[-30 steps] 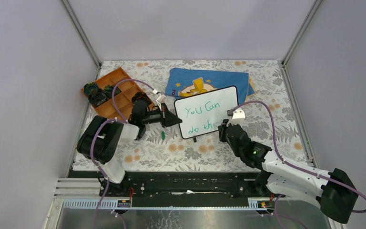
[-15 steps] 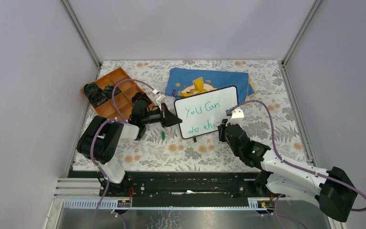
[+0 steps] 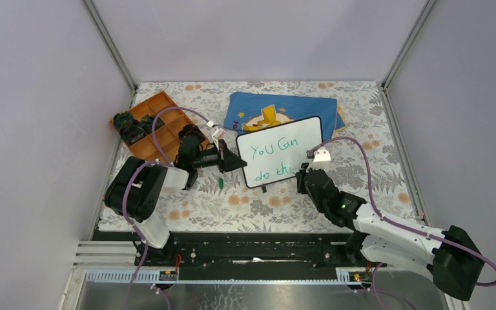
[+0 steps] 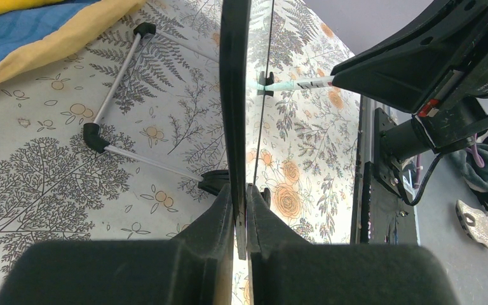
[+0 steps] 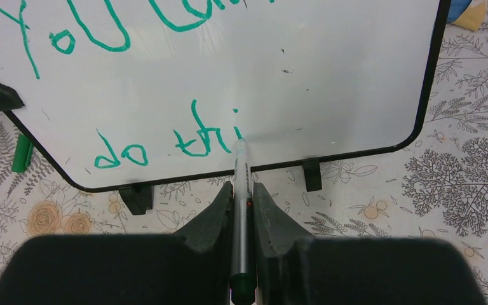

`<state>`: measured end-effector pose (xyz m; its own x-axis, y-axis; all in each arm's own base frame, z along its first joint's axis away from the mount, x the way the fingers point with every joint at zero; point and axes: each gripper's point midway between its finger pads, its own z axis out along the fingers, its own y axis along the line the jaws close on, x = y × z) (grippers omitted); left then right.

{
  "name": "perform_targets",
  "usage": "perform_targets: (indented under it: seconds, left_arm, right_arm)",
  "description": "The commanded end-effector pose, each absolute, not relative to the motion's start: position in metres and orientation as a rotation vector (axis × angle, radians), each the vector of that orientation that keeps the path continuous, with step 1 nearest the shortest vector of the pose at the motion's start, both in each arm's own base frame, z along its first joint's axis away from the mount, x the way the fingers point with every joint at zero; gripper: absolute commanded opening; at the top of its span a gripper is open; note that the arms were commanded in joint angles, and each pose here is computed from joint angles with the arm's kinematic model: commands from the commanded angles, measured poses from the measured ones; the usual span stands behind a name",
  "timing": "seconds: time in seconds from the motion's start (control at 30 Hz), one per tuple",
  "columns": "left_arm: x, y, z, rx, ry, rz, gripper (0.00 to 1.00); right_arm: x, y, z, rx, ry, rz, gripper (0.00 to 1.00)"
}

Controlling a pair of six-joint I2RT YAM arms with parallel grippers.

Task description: Write a sentence on the whiteboard

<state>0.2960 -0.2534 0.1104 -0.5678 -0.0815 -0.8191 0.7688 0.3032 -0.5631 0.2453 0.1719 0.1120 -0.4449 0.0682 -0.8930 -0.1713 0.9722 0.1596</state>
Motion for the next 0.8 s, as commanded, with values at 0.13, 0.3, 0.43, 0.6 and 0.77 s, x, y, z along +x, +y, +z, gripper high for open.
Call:
perform_targets:
  seconds: [0.13,0.3,0.43,0.6,0.77]
  left_arm:
    - [0.277,-0.255,0.079,0.630,1.912,-1.374,0.00]
    - [0.277,-0.256,0.078,0.632,1.913,-1.374,0.00]
    - [0.277,-0.256,0.078,0.631,1.914,-1.374,0.00]
    - [0.277,-0.256,0.078,0.633,1.913,-1.373,0.00]
    - [0.277,-0.256,0.078,0.634,1.914,-1.372,0.00]
  right_arm:
    - [0.242,0.169,0.107,-0.050,2.030,0.288,0.00]
    - [0.243,0.169,0.128,-0.027,1.983,0.324,0.00]
    - [0.246,0.165,0.153,-0.010,1.931,0.323,0.00]
    - [0.251,0.158,0.164,0.002,1.901,0.281,0.00]
    - [0.257,0.154,0.167,0.034,1.890,0.270,0.00]
